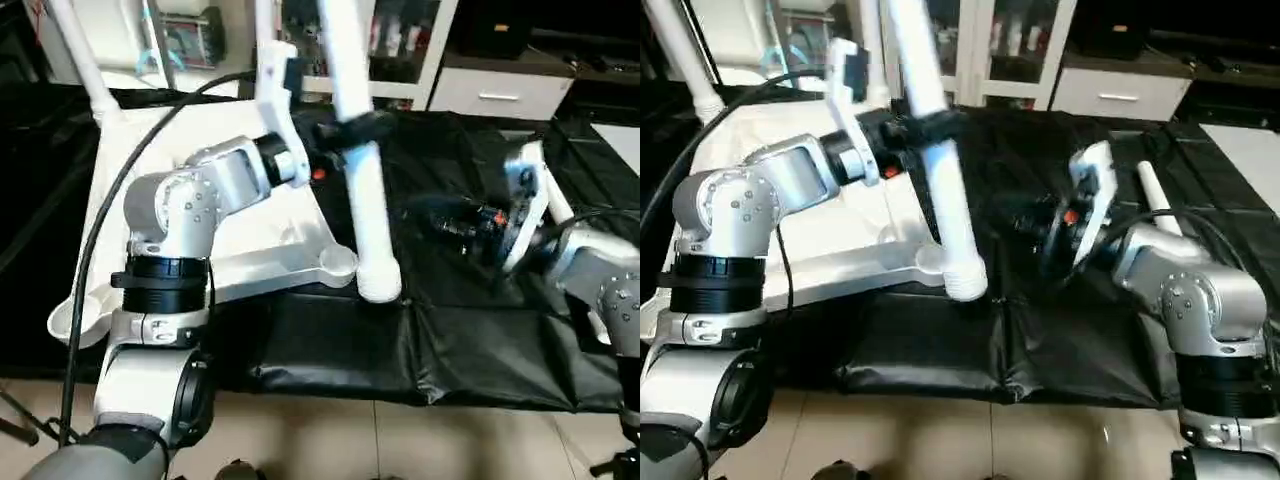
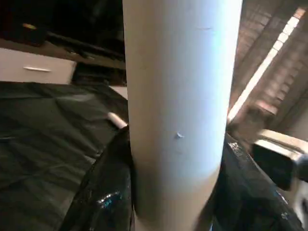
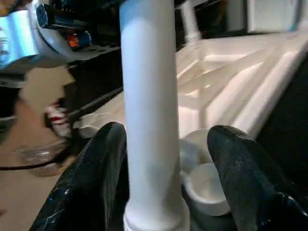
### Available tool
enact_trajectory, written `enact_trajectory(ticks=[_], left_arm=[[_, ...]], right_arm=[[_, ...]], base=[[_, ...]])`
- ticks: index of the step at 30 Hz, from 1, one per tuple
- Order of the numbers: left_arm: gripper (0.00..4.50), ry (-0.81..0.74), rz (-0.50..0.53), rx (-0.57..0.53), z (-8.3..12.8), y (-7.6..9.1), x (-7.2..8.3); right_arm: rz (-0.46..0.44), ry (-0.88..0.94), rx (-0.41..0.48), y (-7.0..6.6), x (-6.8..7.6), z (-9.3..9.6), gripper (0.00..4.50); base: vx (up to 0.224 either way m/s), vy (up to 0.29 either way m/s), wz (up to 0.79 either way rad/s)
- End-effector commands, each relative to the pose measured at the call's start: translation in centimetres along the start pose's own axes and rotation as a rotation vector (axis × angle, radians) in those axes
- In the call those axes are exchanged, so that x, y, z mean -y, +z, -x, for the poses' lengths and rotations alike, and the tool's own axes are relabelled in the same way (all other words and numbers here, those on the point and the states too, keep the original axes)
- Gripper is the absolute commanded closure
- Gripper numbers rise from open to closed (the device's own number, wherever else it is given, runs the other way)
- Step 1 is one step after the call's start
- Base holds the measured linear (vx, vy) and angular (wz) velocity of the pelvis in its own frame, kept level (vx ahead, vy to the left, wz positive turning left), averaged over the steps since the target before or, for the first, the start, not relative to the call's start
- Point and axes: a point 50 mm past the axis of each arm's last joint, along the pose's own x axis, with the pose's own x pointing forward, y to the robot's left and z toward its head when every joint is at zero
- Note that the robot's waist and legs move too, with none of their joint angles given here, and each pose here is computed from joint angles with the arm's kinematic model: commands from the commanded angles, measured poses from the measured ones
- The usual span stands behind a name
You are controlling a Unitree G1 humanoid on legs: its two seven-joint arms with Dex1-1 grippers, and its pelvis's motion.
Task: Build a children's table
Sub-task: Pick table leg
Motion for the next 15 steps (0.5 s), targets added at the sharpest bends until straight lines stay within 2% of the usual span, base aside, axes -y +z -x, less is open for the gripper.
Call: enact_trajectory(ticks=[1, 6, 7, 8, 15], left_arm=[[2.7, -0.074, -0.043, -0.013, -0.1, 0.4, 1.1], [2.7, -0.16, -0.049, -0.01, -0.3, 0.7, 2.0], [2.7, -0.211, -0.053, -0.007, -0.2, 0.7, 2.5], [2.7, -0.323, -0.072, -0.004, -0.1, 0.8, 3.5], [2.71, -0.457, -0.117, -0.04, 0.0, 0.4, 4.4]], right_arm=[[-0.018, 0.046, -0.035, 0.0, -0.1, 0.1, 1.56], [-0.025, 0.119, -0.111, -0.6, -0.5, -0.2, 1.56], [-0.026, 0.132, -0.133, -0.9, -0.6, -0.3, 1.56], [-0.023, 0.148, -0.172, -1.5, -0.8, -0.5, 1.56], [-0.032, 0.22, -0.193, -1.5, -1.2, -0.9, 1.56]], base=[[0.0, 0.0, 0.0], [0.0, 0.0, 0.0], [0.0, 0.0, 0.0], [0.0, 0.0, 0.0], [0.0, 0.0, 0.0]])
